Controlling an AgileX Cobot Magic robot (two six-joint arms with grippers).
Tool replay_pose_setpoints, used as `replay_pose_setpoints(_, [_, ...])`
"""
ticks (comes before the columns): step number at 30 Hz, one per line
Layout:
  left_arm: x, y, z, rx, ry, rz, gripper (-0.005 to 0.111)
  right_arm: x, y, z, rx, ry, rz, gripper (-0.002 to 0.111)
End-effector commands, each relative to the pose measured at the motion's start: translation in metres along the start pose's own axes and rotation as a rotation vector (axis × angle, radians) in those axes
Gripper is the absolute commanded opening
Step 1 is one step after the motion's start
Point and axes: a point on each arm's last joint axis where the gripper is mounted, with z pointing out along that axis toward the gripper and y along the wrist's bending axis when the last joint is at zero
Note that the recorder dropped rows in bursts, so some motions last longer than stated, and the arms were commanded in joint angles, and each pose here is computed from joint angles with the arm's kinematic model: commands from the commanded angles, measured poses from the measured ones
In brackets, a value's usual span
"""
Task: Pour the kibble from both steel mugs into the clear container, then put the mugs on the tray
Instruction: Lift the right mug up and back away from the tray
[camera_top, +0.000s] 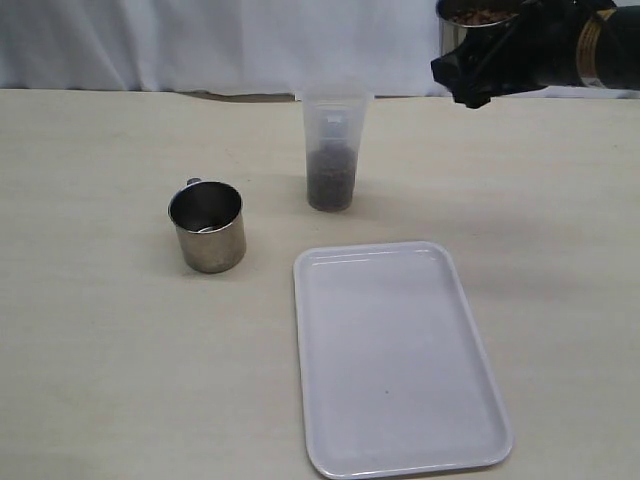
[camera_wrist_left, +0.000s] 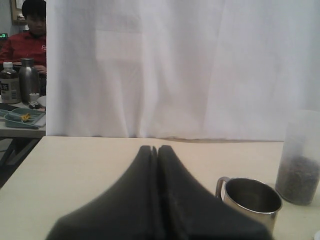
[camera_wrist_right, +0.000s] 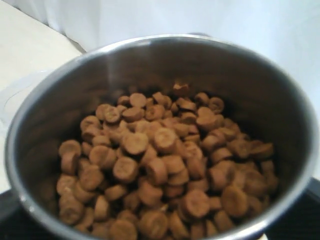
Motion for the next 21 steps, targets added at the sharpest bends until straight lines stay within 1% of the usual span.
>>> replay_pose_setpoints(1, [0.000, 0.000, 0.000, 0.000, -0.014, -0.007, 0.000, -0.004, -0.002, 0.000, 0.018, -0.008, 0.042, 0.005])
replay_pose_setpoints(11, [0.000, 0.000, 0.000, 0.000, -0.014, -0.007, 0.000, -0.004, -0.001, 0.000, 0.016, -0.009, 0.040, 0.005])
replay_pose_setpoints(16, [0.000, 0.000, 0.000, 0.000, -0.014, -0.007, 0.000, 0.000, -0.005, 0.000, 0.084, -0.077, 0.074, 0.005])
replay_pose_setpoints(18, [0.000, 0.000, 0.000, 0.000, -0.014, -0.007, 0.000, 0.001, -0.005, 0.000, 0.109, -0.083, 0.054, 0.005])
replay_pose_setpoints(21, [0.000, 0.000, 0.000, 0.000, -0.014, -0.007, 0.000, 0.008, -0.002, 0.002, 0.173, -0.013, 0.006, 0.005])
